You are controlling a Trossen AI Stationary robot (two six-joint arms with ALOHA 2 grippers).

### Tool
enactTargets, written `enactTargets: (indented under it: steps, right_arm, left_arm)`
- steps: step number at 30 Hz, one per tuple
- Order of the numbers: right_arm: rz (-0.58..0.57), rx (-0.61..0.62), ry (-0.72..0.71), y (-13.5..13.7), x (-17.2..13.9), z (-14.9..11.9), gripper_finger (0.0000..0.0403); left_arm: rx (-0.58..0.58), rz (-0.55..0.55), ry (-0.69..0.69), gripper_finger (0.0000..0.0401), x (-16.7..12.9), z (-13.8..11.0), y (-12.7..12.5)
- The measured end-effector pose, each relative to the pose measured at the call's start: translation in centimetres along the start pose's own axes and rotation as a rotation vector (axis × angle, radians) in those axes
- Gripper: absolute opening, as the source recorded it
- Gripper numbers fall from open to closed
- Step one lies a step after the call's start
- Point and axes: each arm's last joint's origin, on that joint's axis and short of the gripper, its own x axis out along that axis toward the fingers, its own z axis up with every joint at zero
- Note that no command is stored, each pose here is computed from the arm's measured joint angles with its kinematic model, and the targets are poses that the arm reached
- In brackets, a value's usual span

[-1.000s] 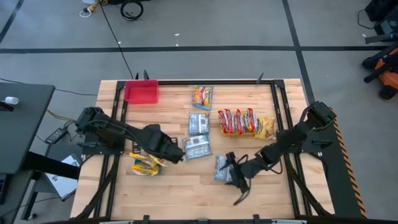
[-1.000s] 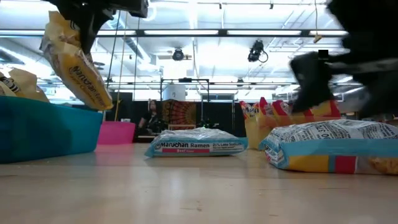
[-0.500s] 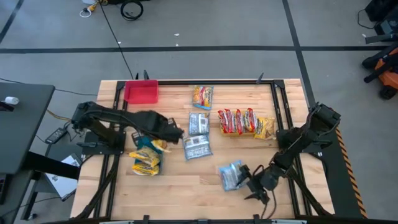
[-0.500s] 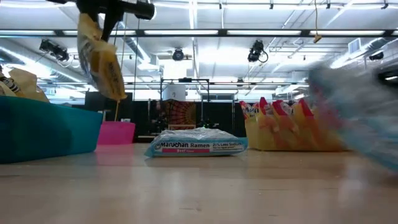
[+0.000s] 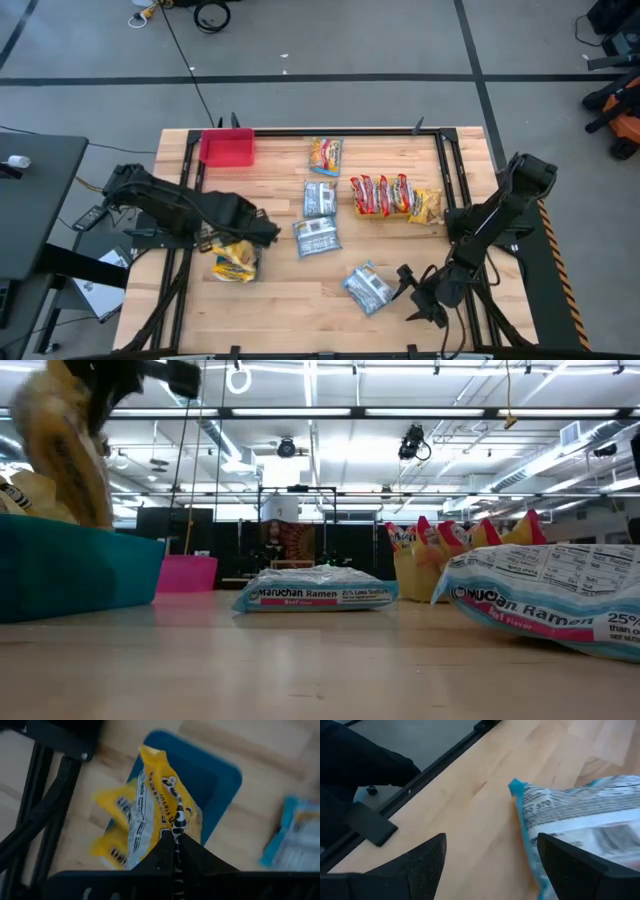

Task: Sort Maruchan noodles
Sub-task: Put the yellow noodle pack into the blue bin

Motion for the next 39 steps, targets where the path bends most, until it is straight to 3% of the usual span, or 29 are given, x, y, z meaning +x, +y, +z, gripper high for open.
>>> enactTargets:
  steps: [6,16,22,31,39]
  right_arm:
    - [-0.005,0.041,0.027,-0.4,-1.5,0.3,0.0316]
    - [0.026,0.074,0.092,-0.3,-1.5,-0.3,0.0316]
    - [0.0,0.074,0.086,-0.4,-1.5,-0.3,0.0316]
    - [0.001,0.098,0.104,-0.4,-1.5,-0.4,0.0316]
    - [0.036,0.138,0.138,-0.5,-2.2,-0.5,0.0316]
  left_arm:
    - [-0.076,0.029,-0.018,0.0014,1.0,2.2,-0.3]
    - [-0.109,0.259,0.044,0.0014,4.6,2.8,0.2]
    - [-0.076,0.216,-0.011,0.0039,4.6,2.6,0.3]
    - [0.014,0.175,-0.066,0.0115,5.3,2.3,-0.4]
    - [0.178,0.122,-0.147,0.0167,4.3,2.6,-0.8]
